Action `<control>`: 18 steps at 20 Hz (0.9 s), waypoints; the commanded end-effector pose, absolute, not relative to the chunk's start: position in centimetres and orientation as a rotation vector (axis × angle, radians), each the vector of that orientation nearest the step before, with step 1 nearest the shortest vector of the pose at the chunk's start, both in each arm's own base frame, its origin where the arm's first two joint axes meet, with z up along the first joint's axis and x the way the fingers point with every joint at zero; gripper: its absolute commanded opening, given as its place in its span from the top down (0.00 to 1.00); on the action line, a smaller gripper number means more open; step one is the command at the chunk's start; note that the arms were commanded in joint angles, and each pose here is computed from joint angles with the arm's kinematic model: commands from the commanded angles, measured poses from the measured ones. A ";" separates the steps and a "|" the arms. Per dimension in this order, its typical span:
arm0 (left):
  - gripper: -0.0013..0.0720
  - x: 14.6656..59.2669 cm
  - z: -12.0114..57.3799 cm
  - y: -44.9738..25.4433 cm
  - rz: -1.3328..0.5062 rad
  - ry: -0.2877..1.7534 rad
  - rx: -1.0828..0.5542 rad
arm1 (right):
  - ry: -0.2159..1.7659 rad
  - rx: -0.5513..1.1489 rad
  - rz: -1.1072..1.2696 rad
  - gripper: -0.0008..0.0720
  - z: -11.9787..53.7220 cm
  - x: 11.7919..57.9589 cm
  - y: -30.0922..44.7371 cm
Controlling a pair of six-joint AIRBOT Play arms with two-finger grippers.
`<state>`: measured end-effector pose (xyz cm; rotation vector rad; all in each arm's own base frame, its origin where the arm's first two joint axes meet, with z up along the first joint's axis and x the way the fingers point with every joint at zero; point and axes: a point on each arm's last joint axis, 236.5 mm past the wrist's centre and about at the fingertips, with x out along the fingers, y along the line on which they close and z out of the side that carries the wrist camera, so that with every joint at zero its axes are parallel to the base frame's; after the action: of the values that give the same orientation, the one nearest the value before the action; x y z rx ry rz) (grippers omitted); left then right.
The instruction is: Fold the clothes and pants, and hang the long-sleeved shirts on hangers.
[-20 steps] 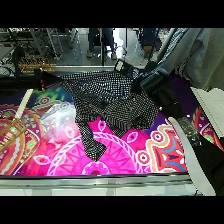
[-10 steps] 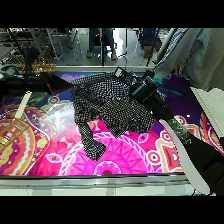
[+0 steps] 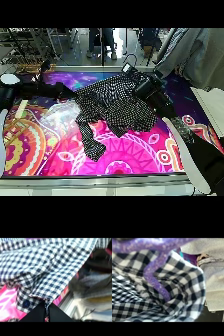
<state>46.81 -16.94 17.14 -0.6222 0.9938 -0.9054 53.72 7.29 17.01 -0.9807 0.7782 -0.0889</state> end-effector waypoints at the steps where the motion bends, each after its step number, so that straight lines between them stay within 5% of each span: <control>1: 0.96 47.1 21.7 -19.3 -1.020 0.901 -0.817 | 0.772 -0.980 -0.104 0.96 17.4 53.8 7.1; 9: 0.94 42.1 31.1 -27.4 -1.431 0.765 -1.037 | 0.846 -0.954 -0.136 0.96 14.3 54.0 6.7; 14: 0.96 43.5 32.1 -28.9 -1.401 0.661 -1.062 | 0.873 -0.945 -0.141 0.96 13.6 53.7 6.6; 16: 0.75 43.7 30.8 -29.0 -1.374 0.676 -1.001 | 0.878 -0.905 -0.111 0.96 13.3 53.5 7.3; 18: 0.80 43.9 28.3 -29.1 -1.317 0.734 -0.913 | 0.882 -0.862 -0.077 0.96 13.2 53.1 8.0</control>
<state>43.45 -28.82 30.50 -0.9984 0.7042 -1.3738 53.56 6.99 13.56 -0.9167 0.8725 -0.1201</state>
